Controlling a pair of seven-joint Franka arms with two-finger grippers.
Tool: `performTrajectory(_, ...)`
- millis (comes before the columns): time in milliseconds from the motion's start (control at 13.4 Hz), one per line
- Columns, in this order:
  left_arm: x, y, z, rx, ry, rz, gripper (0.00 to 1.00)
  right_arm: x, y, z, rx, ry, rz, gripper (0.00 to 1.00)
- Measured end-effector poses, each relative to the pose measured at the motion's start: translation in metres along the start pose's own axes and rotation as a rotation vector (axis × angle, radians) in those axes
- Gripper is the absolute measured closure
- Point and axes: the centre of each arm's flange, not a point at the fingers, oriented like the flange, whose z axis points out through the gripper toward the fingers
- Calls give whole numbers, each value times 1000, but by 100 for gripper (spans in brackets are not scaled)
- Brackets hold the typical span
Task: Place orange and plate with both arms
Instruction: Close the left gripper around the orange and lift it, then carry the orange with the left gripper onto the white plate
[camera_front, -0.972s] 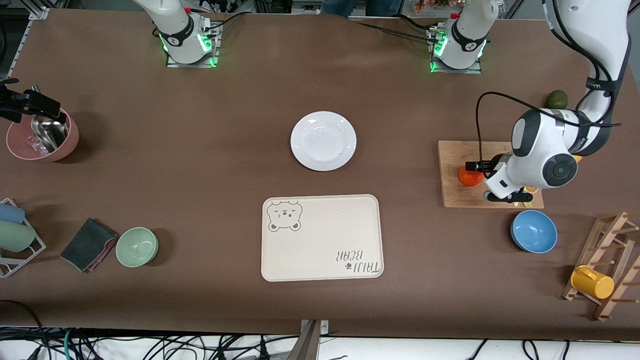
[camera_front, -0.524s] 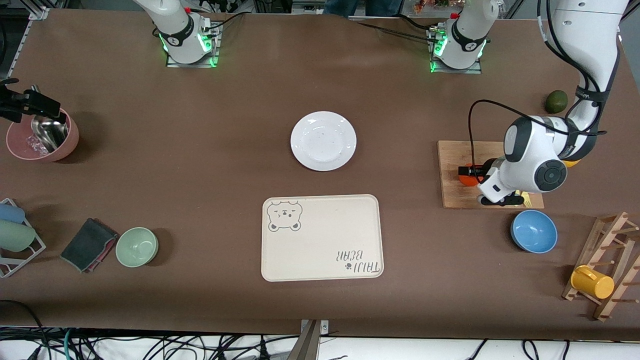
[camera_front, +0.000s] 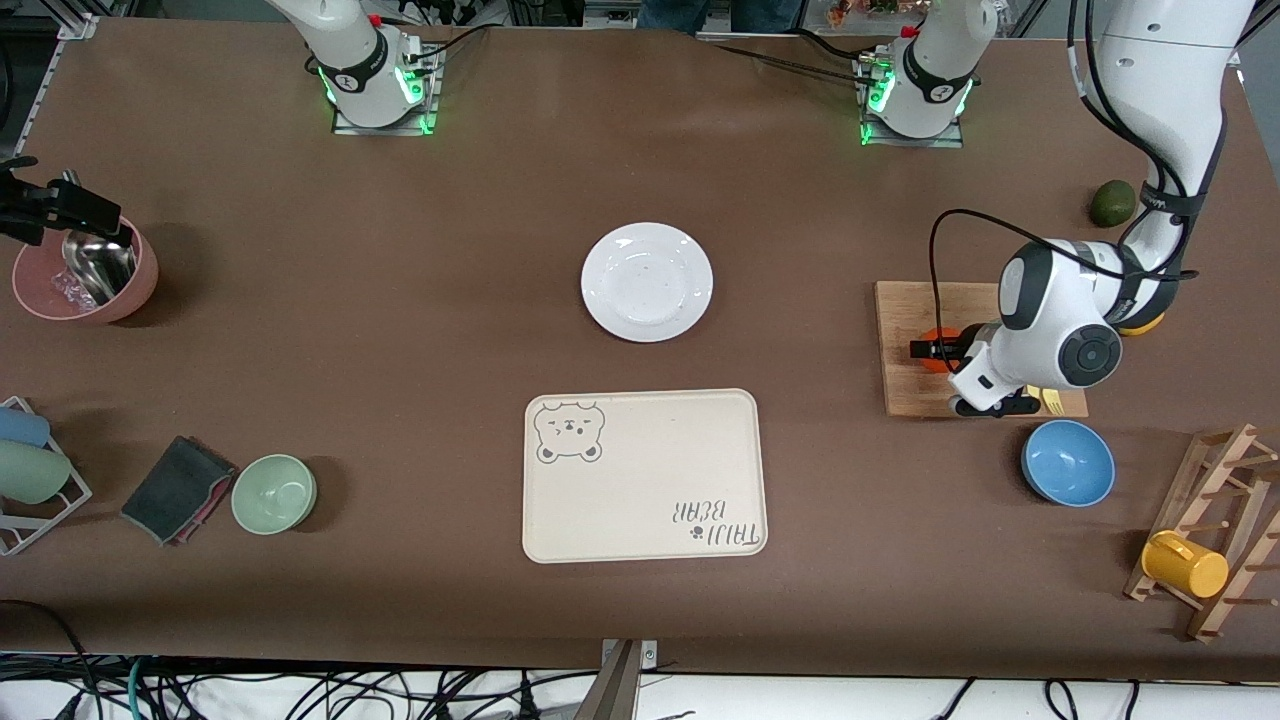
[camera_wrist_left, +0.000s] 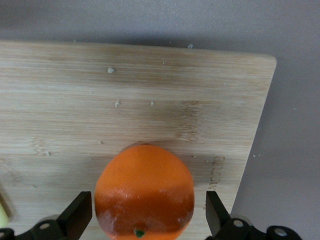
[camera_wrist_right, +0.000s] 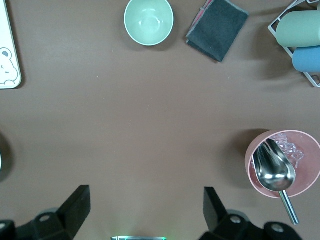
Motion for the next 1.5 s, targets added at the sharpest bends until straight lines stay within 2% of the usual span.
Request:
performTrajectory(224,1,0,7,-1,-10,0,2,0,0,0,0,0,0,0)
performTrajectory(299,1,0,8,-1,-11,-1,6,0,0,0,0,0,0,0)
performTrajectory(449,2,0,6,-1,-8,0,25,0,0,0,0,0,0,0)
performTrajectory(823,4,13,1,1,6,-3,25,0,0,0,0,0,0,0)
performTrajectory(1047,-1,80,-13,14,39,-25,25,0,0,0,0,0,0,0)
performTrajectory(1272,-20,156,-23,-45,41,-53,25,0,0,0,0,0,0,0)
performTrajectory(1496,-53,239,-23,-64,35,-115,25,0,0,0,0,0,0,0)
